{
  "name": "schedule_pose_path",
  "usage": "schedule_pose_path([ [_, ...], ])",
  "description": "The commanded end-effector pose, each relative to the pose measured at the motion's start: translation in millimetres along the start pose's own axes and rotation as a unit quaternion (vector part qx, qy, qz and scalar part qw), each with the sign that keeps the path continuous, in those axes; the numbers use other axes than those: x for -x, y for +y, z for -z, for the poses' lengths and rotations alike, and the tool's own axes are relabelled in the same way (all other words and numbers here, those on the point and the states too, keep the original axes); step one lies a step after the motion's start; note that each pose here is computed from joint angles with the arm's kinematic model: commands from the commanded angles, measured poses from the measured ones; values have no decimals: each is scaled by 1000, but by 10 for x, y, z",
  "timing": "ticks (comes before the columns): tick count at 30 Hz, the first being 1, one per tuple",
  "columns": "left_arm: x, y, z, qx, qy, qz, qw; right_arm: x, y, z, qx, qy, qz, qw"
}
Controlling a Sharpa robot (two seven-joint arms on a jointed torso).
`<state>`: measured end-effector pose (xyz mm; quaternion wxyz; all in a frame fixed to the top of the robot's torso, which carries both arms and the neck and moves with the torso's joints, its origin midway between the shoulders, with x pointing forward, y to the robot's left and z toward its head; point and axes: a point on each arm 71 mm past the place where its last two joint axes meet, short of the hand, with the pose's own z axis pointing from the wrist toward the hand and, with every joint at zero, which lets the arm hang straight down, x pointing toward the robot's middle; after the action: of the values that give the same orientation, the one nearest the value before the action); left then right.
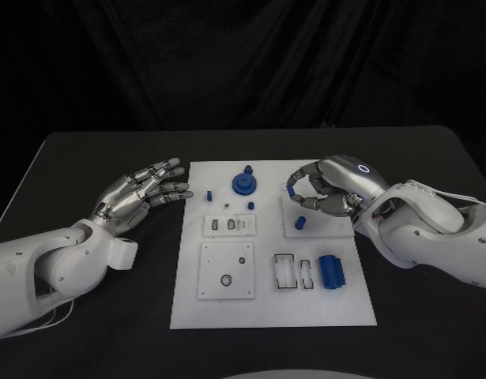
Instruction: Assemble the parts on the task board
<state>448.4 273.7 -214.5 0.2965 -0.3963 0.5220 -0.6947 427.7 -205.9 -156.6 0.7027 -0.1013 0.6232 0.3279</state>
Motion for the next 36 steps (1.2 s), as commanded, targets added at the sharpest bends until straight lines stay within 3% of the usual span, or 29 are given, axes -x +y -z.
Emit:
schedule_pose_path([
  [1,-21,0,-1,-4,5,5,1000,-45,104,-6,21,-16,-36,999],
  [7,-35,5,-6,-3,7,6,1000,-267,244,-57,36,-2,-70,997],
  [20,-28,7,0,-2,6,6,1000,-669,333,-144,43,17,-100,994],
  [36,-19,29,9,2,6,7,1000,-735,328,-182,44,13,-106,993],
])
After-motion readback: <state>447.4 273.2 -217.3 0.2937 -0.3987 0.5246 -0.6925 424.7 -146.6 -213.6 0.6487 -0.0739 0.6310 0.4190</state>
